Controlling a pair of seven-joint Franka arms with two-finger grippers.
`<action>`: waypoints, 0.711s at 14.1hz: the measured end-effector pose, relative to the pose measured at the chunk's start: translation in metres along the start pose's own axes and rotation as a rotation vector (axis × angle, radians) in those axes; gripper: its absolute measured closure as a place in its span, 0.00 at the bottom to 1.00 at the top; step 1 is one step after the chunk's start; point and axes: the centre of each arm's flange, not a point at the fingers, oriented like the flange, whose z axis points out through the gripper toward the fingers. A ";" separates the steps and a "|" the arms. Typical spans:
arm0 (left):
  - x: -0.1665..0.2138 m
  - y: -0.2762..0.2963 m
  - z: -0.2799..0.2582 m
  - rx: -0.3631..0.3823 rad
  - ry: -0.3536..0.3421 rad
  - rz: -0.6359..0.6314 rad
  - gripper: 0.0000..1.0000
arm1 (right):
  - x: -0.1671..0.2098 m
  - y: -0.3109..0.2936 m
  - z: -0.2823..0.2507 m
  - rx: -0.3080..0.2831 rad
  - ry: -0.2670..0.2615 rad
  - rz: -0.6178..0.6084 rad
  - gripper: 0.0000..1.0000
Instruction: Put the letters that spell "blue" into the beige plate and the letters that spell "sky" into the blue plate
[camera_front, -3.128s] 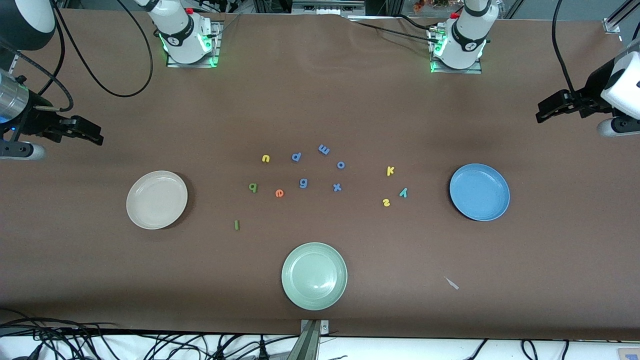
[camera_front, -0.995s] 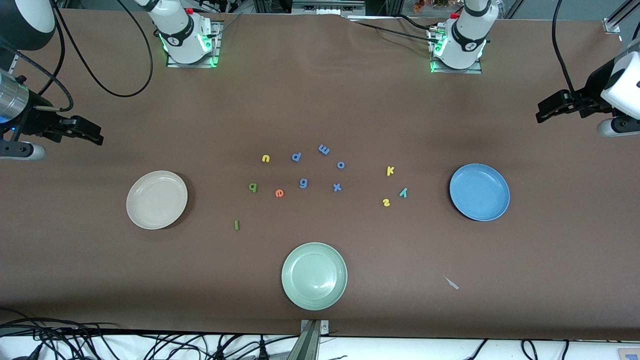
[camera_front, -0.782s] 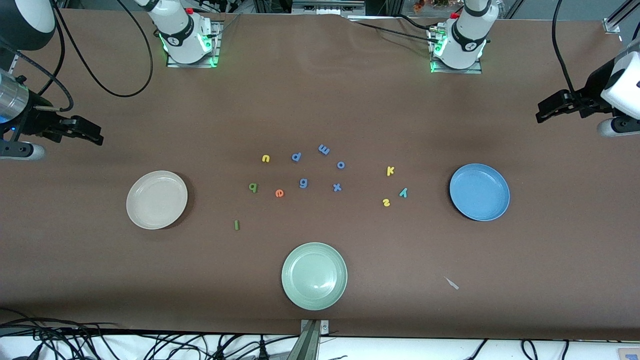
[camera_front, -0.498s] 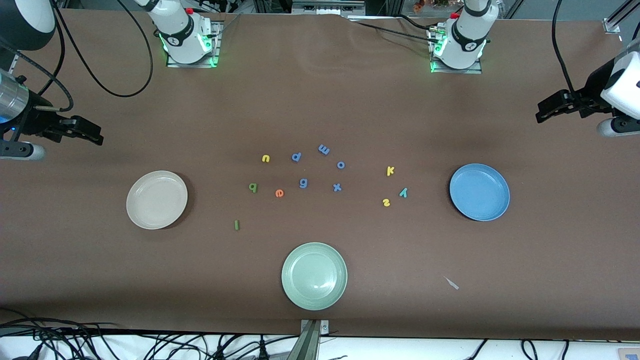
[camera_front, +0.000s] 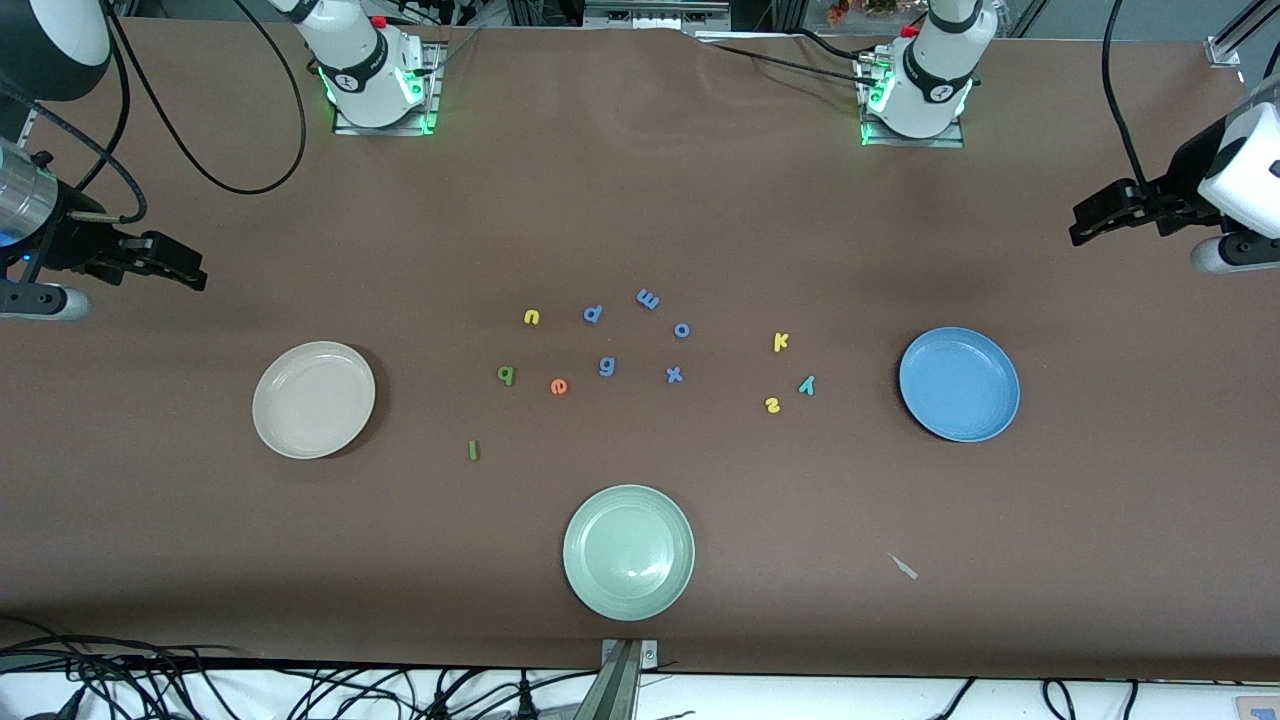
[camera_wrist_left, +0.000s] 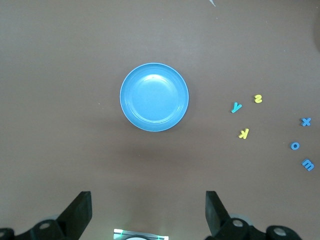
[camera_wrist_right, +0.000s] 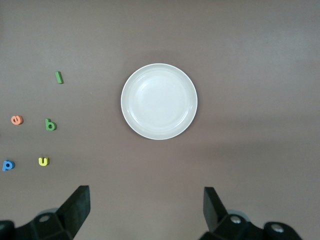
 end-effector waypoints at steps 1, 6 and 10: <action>0.000 0.001 0.000 0.000 0.001 0.002 0.00 | 0.000 0.000 0.000 0.000 0.000 0.000 0.00; 0.000 0.002 -0.001 0.000 0.002 0.004 0.00 | 0.006 -0.011 0.018 0.000 -0.032 -0.025 0.00; -0.003 0.012 -0.001 0.003 -0.004 0.022 0.00 | 0.023 -0.068 0.074 -0.001 -0.107 -0.117 0.00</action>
